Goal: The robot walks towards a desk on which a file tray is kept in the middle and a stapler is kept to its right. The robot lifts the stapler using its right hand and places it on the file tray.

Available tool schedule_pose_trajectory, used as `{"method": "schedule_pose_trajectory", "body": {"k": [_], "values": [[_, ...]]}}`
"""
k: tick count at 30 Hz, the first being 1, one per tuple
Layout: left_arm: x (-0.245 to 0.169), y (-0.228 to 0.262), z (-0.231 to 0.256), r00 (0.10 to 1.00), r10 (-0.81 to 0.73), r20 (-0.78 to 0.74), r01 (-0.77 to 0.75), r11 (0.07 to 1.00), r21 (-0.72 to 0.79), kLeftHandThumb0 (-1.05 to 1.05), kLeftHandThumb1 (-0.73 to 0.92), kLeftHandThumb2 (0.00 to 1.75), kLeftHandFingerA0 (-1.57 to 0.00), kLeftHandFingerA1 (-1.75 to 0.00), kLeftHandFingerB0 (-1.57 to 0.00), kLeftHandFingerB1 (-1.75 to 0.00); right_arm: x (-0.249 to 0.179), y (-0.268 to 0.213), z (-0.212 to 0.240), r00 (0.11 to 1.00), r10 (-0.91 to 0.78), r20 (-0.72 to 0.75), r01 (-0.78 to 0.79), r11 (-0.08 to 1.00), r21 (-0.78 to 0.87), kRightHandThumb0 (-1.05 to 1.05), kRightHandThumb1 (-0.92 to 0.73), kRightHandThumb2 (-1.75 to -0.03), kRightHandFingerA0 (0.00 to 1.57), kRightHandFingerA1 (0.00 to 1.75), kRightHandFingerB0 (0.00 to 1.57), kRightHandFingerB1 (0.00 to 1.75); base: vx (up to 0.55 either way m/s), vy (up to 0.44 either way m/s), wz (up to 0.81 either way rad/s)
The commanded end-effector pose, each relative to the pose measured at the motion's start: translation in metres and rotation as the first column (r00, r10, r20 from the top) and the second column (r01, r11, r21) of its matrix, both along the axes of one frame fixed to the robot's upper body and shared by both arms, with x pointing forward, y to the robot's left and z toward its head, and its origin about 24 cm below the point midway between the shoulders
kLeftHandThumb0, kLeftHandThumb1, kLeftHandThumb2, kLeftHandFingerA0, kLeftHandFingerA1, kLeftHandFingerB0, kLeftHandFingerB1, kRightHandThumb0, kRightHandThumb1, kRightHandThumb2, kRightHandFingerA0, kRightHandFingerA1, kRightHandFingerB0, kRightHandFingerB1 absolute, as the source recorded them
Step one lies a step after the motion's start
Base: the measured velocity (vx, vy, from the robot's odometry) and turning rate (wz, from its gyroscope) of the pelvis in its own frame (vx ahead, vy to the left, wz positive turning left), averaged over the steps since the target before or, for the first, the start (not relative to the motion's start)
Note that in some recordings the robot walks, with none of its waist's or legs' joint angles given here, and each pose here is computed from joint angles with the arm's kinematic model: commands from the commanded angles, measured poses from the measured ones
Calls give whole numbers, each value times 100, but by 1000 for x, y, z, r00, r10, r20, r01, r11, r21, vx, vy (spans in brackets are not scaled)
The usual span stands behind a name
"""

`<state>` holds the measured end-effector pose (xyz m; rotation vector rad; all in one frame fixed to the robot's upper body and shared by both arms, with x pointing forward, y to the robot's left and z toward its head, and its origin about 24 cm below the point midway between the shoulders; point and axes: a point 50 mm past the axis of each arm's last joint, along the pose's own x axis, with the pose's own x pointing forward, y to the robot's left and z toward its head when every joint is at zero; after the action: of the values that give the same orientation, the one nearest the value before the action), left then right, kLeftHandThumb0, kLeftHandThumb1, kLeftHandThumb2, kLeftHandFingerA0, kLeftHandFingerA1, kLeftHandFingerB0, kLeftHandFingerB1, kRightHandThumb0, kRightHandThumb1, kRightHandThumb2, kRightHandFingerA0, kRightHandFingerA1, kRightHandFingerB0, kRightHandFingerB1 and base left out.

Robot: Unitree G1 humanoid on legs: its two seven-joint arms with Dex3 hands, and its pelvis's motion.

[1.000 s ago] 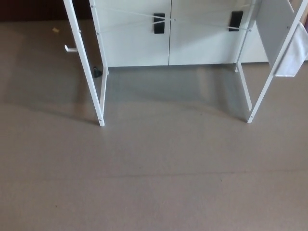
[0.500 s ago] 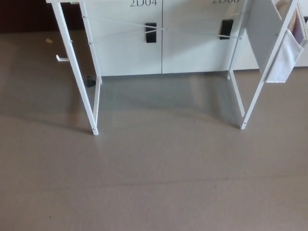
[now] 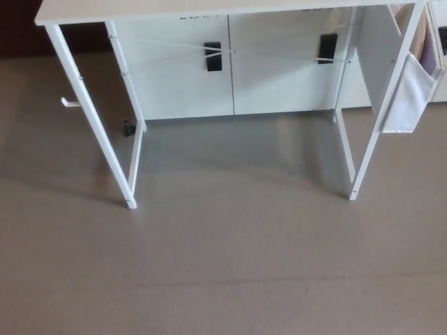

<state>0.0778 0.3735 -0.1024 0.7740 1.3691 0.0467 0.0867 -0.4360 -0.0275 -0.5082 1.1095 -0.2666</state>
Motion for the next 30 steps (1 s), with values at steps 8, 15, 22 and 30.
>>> {"method": "schedule_pose_trajectory", "body": {"k": [8, 15, 22, 30], "values": [[8, 8, 7, 1000, -16, 16, 15, 1000, 24, -35, 31, 104, -57, -79, -51, -74, 1, -1, 2, 1000, -13, 18, 13, 1000, 0, -27, -55, -56, 54, 62, 37, 47, 337, 213, -11], [12, 8, 8, 1000, -19, 22, 18, 1000, 25, -35, 31, 104, -57, -79, -51, -74, 2, -1, 2, 1000, -15, 24, 15, 1000, 1, -27, -55, -56, 54, 62, 37, 47, 278, 48, 8], [12, 8, 8, 1000, -19, 21, 18, 1000, 25, -35, 31, 104, -57, -79, -51, -74, 2, -1, 2, 1000, -15, 24, 15, 1000, 1, -27, -55, -56, 54, 62, 37, 47, 389, -167, 14], [12, 8, 9, 1000, -20, 20, 20, 999, 27, -35, 31, 104, -57, -79, -51, -74, 1, -1, 1, 1000, -18, 23, 18, 1000, 3, -27, -55, -56, 54, 62, 37, 47, 262, -44, -6]]}}
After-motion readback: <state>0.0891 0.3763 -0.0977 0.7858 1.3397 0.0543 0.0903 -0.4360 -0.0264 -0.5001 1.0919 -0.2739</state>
